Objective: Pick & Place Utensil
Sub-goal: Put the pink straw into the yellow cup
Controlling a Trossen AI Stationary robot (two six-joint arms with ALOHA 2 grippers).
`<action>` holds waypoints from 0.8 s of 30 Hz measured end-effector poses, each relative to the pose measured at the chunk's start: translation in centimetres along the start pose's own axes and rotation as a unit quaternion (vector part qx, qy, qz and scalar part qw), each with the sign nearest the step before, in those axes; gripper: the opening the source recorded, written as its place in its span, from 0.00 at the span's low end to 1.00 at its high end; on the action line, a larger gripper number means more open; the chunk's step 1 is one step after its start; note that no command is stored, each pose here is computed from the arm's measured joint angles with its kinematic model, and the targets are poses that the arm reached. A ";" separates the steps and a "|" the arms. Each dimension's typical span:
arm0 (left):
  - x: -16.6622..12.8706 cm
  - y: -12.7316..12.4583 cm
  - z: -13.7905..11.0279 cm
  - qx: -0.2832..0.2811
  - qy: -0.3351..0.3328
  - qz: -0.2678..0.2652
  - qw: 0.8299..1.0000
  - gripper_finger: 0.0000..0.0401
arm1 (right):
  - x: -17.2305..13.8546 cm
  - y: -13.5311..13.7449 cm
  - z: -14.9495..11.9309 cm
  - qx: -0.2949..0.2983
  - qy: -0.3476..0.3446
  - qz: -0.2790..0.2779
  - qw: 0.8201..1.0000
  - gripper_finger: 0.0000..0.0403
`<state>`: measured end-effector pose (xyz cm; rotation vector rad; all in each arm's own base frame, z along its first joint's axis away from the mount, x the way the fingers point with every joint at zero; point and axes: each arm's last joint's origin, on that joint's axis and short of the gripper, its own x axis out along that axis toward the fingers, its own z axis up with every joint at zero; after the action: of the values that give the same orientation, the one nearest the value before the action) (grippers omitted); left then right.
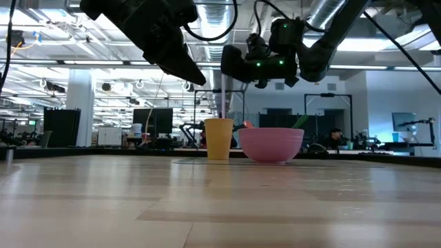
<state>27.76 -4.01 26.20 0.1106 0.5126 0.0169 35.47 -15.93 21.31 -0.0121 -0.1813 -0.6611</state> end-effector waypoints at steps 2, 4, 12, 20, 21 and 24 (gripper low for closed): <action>0.0 0.0 0.0 0.000 0.000 0.000 1.000 0.21 | 0.0 0.0 0.0 0.000 0.002 0.000 1.000 0.07; 0.0 0.0 0.0 0.000 0.000 0.000 1.000 0.21 | 0.0 0.0 -0.2 -0.003 0.011 0.000 1.000 0.12; 0.0 0.0 0.0 0.000 -0.001 0.000 1.000 0.21 | -0.1 0.1 -0.8 -0.010 0.040 0.001 0.999 0.25; 0.0 0.0 0.0 0.000 -0.002 0.000 1.000 0.21 | -0.2 0.5 -0.9 -0.011 0.047 0.008 0.999 0.33; 0.0 0.0 0.0 0.000 -0.002 0.000 1.000 0.21 | -0.2 0.6 -1.0 -0.012 0.051 0.012 0.999 0.34; 0.0 0.0 0.0 0.000 -0.002 0.000 1.000 0.21 | -0.3 0.8 -1.2 -0.013 0.061 0.028 0.998 0.39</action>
<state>27.78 -4.01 26.21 0.1100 0.5092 0.0170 35.97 -15.19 20.13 -0.0027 -0.0544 -0.6060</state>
